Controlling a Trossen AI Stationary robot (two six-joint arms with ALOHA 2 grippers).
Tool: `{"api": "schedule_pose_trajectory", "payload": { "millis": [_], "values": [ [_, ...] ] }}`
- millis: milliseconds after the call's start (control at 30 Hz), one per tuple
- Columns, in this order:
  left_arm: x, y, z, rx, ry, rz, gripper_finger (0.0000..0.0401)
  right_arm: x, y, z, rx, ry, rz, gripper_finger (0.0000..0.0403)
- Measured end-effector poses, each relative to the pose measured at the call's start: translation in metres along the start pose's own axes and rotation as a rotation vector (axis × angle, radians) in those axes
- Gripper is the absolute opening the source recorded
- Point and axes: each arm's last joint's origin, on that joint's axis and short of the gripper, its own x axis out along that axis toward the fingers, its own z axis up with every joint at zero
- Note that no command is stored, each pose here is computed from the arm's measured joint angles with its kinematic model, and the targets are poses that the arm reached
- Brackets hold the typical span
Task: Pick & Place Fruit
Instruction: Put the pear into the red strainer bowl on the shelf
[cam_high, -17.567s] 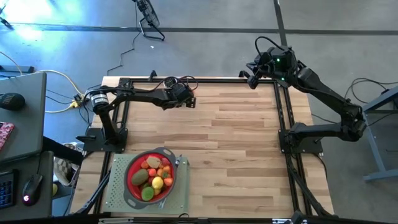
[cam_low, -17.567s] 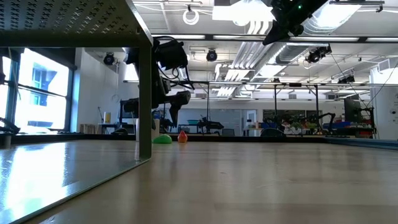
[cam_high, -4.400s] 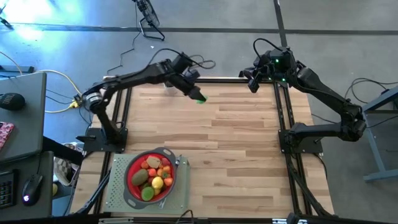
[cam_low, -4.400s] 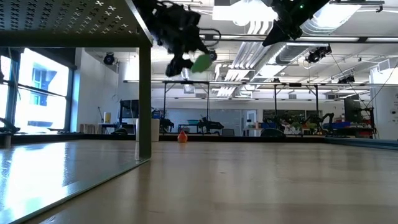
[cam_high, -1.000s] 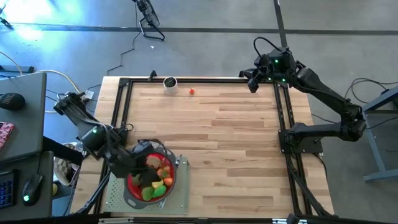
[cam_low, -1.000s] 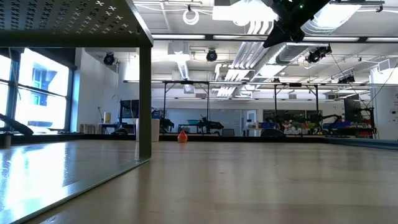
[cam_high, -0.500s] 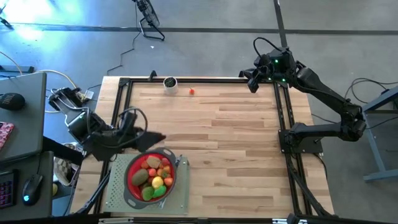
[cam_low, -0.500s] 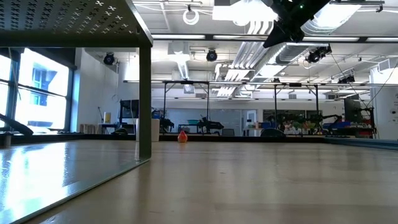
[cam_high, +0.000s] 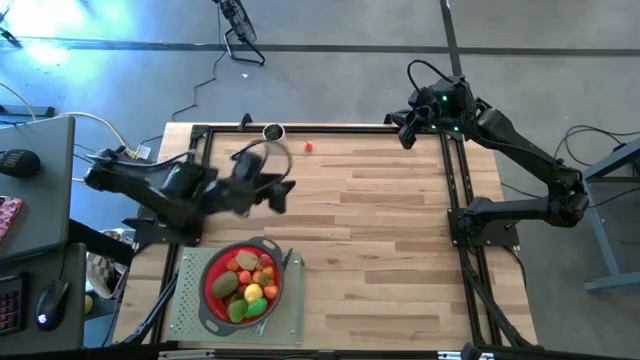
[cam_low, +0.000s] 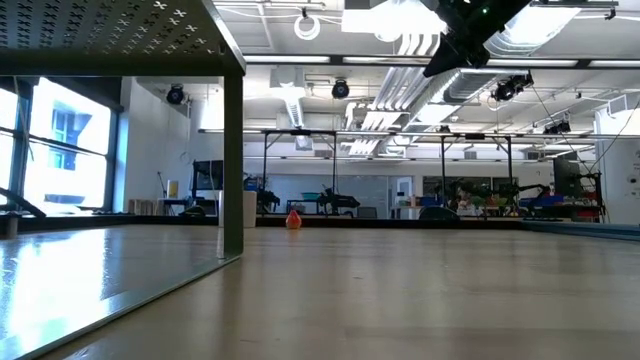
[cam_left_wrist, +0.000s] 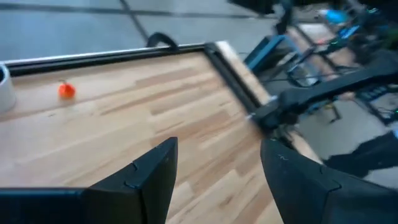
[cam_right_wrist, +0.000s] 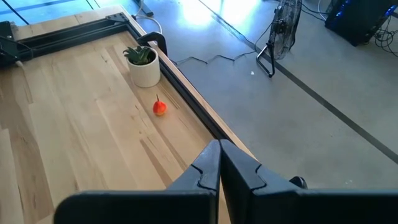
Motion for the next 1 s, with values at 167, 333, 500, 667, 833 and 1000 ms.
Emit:
{"api": "schedule_pose_trajectory", "payload": {
  "millis": [167,333,500,667,833,1000],
  "values": [
    [0.048,0.012,0.014,0.004,0.115,0.080,0.0223,0.000,0.000,0.000,0.000,0.000,0.000,0.0003],
    [0.085,0.033,0.032,-0.005,0.106,0.195,0.0223,0.000,0.000,0.000,-0.001,0.000,0.001,0.0003],
    [0.114,0.052,0.045,-0.001,0.085,0.309,0.0223,0.000,0.000,0.000,-0.030,0.000,0.002,0.0003],
    [0.142,0.072,0.055,0.015,0.096,0.401,0.0223,0.000,0.000,0.000,-0.033,0.000,0.002,0.0003],
    [0.170,0.092,0.059,-0.005,0.120,0.480,0.0223,0.000,0.000,0.000,-0.033,0.000,0.002,0.0003],
    [0.200,0.106,0.057,-0.024,0.124,0.529,0.0223,0.000,0.000,0.000,-0.034,0.000,0.002,0.0003]
  ]
}}
